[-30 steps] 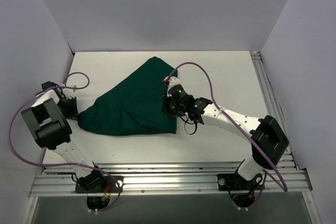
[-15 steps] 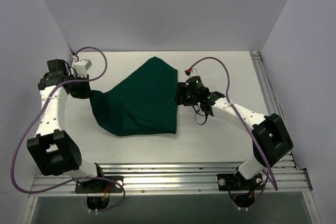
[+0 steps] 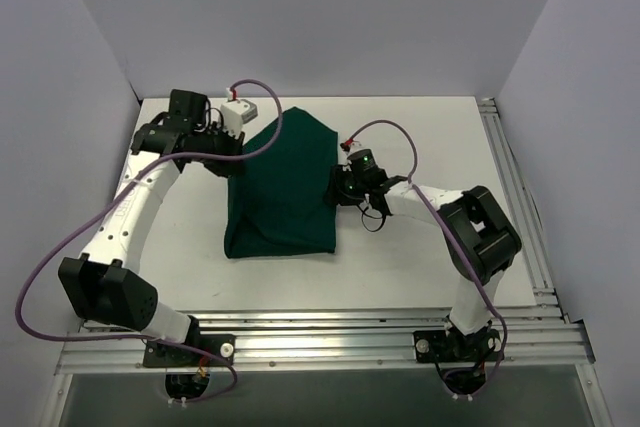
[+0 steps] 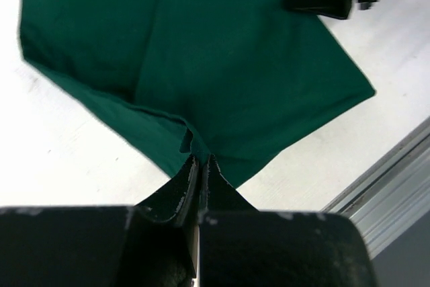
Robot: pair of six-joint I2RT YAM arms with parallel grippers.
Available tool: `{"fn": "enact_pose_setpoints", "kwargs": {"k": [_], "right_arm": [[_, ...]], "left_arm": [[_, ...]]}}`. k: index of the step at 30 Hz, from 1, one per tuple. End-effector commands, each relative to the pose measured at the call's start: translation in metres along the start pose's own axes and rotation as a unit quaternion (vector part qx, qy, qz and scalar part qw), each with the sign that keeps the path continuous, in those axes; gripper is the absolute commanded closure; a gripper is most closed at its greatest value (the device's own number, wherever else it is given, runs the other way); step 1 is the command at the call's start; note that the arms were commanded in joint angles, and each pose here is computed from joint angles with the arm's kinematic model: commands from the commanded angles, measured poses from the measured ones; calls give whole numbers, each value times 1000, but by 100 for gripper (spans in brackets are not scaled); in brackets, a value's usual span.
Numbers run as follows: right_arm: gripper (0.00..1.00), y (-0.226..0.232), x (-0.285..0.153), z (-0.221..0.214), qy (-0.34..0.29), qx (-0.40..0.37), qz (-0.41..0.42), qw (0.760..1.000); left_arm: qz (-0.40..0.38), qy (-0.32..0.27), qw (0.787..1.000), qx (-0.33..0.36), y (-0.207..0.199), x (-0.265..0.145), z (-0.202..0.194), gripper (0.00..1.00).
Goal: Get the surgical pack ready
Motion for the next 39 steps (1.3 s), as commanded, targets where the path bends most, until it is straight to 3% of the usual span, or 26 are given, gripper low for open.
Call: {"fn": "enact_pose_setpoints", "kwargs": {"k": [1, 6, 16, 30, 33, 39], "right_arm": [[68, 15, 0, 12, -28, -8, 35, 999], [76, 27, -1, 15, -40, -8, 52, 998], [77, 34, -1, 11, -48, 26, 81, 995], [75, 35, -2, 15, -55, 43, 87, 994], [73, 31, -3, 14, -55, 48, 75, 995], [69, 25, -11, 23, -64, 49, 51, 995]], "left_arm": [[-21, -21, 999, 27, -25, 6, 23, 98], [-81, -9, 994, 70, -72, 44, 34, 98], [-175, 49, 976, 123, -139, 130, 17, 98], [-233, 93, 961, 114, -149, 190, -25, 98], [-234, 100, 959, 123, -148, 193, -30, 88], [-227, 99, 959, 140, -145, 187, -25, 55]]}}
Point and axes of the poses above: each gripper's point midway between its finger pads, its own x axis out along the fingers, its own y axis along the line the jaws close on, z = x × y, the point moved 6 cm from there along -x, back along the fingers, and after that the axes turned 7 degrees about -x, right-handed, at the moved point
